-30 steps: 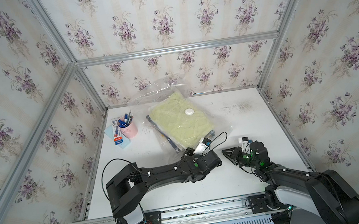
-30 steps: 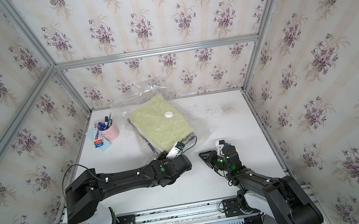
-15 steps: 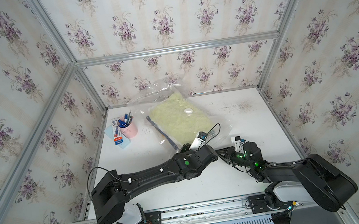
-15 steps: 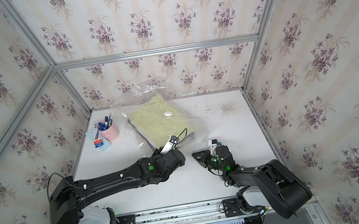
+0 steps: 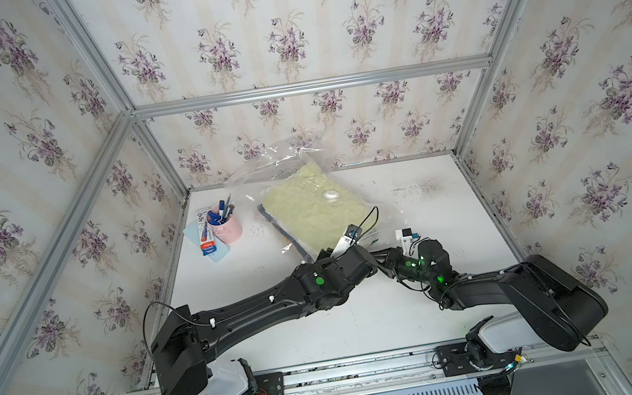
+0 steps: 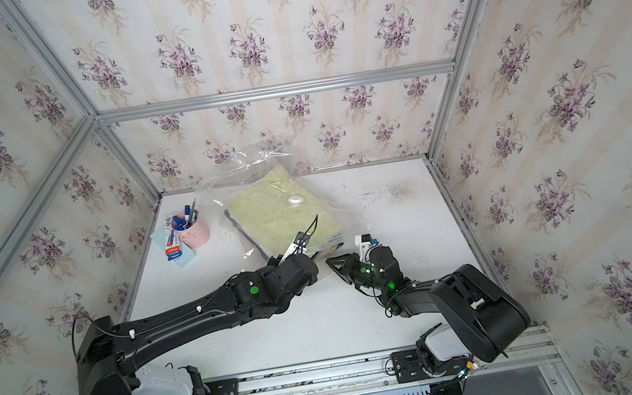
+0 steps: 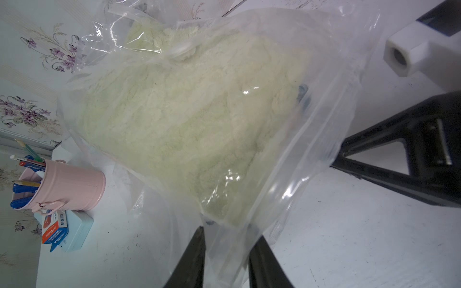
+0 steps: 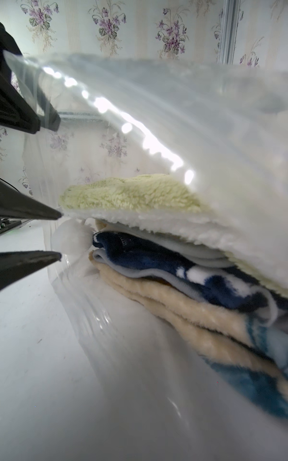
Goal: Take the blanket out of the vacuum bag
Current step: Open the vacuum bag at the center of the board.
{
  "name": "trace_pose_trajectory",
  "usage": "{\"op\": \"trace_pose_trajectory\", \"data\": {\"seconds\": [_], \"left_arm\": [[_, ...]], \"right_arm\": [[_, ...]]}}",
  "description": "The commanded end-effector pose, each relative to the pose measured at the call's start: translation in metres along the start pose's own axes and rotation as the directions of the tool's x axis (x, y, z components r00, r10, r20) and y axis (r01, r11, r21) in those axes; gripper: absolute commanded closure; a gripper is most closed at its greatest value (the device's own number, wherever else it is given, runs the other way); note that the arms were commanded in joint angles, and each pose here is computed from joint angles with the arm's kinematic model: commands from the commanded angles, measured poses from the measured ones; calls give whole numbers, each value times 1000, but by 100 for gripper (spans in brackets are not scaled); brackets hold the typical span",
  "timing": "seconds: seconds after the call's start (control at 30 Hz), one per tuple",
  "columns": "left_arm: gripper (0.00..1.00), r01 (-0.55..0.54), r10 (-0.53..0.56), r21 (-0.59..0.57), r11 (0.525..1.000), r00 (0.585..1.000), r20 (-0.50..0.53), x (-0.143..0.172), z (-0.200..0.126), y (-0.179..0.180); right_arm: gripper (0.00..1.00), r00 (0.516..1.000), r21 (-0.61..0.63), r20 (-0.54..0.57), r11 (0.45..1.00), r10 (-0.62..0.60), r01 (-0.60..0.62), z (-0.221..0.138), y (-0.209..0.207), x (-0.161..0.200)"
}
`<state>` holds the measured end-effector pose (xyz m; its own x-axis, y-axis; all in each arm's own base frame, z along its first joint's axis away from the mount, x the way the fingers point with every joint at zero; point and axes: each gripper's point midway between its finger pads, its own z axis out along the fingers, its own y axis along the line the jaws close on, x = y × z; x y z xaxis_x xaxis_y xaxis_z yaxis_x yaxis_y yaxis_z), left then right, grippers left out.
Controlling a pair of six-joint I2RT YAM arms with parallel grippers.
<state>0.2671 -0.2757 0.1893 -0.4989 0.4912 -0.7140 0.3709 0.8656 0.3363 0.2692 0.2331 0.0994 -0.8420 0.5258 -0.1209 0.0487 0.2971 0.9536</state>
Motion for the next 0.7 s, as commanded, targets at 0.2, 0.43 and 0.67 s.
{"op": "trace_pose_trajectory", "data": {"seconds": [0.2,0.43,0.67], "left_arm": [[71,37,-37,42,998,999,-1,-4,-6,-1],[75,56,-56,67,996,998,1,-1,-7,-3],[79,76,-78,73,994,997,18,-3,-8,-2]], "right_arm": [[66,1000,-79,21,997,-4,6,16,28,-15],[63,1000,-99,22,995,10,-8,27,38,-18],[58,999,-96,51,995,18,-13,32,38,-23]]}}
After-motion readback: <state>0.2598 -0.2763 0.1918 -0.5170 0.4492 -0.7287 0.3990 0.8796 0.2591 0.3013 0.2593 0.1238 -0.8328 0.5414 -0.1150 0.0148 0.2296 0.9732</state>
